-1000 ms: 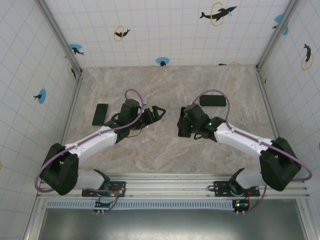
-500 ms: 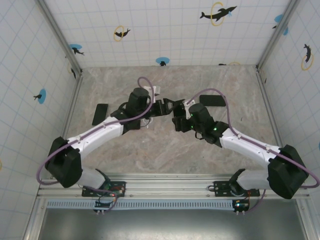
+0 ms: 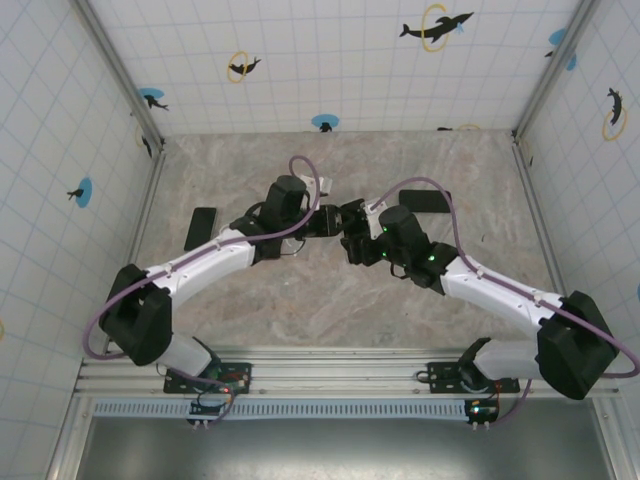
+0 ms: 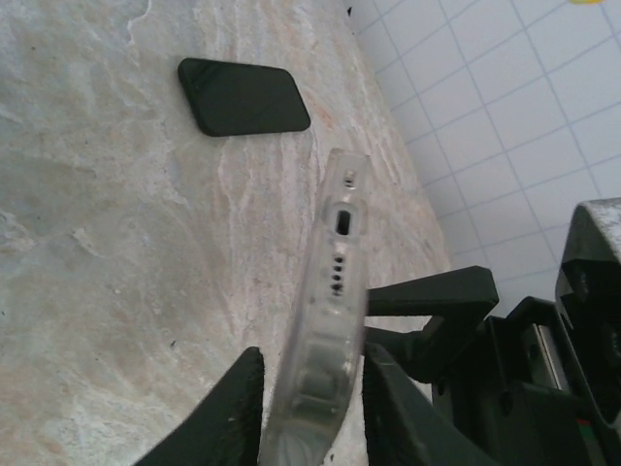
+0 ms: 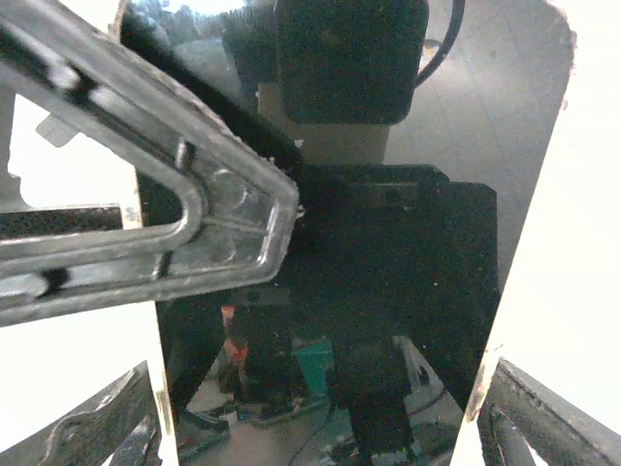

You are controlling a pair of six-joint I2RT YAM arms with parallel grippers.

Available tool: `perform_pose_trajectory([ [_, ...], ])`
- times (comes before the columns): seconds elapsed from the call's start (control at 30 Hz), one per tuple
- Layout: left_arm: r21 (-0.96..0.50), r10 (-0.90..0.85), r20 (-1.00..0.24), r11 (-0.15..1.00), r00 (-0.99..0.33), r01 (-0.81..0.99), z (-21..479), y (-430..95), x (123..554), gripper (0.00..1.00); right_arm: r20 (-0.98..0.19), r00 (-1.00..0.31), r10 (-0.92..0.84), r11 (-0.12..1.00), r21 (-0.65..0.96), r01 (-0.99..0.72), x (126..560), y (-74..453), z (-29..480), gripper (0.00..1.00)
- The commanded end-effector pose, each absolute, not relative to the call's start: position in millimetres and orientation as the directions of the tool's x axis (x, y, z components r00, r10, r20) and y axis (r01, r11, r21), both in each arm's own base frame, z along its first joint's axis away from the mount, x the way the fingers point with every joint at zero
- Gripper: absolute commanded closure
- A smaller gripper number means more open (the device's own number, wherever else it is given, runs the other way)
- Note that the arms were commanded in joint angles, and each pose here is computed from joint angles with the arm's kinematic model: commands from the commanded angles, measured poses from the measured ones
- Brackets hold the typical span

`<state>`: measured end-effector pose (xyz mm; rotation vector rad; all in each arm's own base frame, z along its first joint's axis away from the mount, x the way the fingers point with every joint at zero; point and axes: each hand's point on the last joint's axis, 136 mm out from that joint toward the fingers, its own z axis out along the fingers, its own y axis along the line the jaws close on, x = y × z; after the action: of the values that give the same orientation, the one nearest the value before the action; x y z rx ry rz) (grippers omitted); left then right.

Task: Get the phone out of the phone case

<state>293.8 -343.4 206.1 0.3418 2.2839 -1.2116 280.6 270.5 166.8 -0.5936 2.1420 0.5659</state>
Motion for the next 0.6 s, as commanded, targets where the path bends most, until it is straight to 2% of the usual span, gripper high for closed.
perform_pose_trajectory([
  [0.0, -0.71, -0.013, -0.573, 0.506, -0.819, 0.489, 220, -355, 292, 0.81, -0.884, -0.442, -0.154, 0.742, 0.192, -0.642, 287, 284, 215, 0.52],
  [0.07, -0.711, -0.019, -0.58, 0.499, -0.814, 0.495, 224, -356, 293, 0.85, -0.886, -0.435, -0.162, 0.733, 0.187, -0.654, 286, 285, 216, 0.52],
  [0.13, -0.714, -0.022, -0.584, 0.489, -0.812, 0.5, 229, -357, 293, 0.95, -0.885, -0.434, -0.169, 0.725, 0.187, -0.663, 284, 285, 215, 0.51],
  [0.27, -0.727, -0.037, -0.576, 0.479, -0.817, 0.492, 230, -357, 292, 1.0, -0.883, -0.433, -0.18, 0.722, 0.18, -0.668, 283, 285, 213, 0.46],
  [0.43, -0.743, -0.101, -0.584, 0.464, -0.805, 0.482, 244, -355, 298, 1.0, -0.887, -0.425, -0.182, 0.726, 0.17, -0.666, 283, 281, 213, 0.19],
  [0.57, -0.724, -0.209, -0.629, 0.509, -0.749, 0.466, 263, -343, 316, 1.0, -0.895, -0.425, -0.138, 0.741, 0.191, -0.644, 281, 272, 218, 0.08],
])
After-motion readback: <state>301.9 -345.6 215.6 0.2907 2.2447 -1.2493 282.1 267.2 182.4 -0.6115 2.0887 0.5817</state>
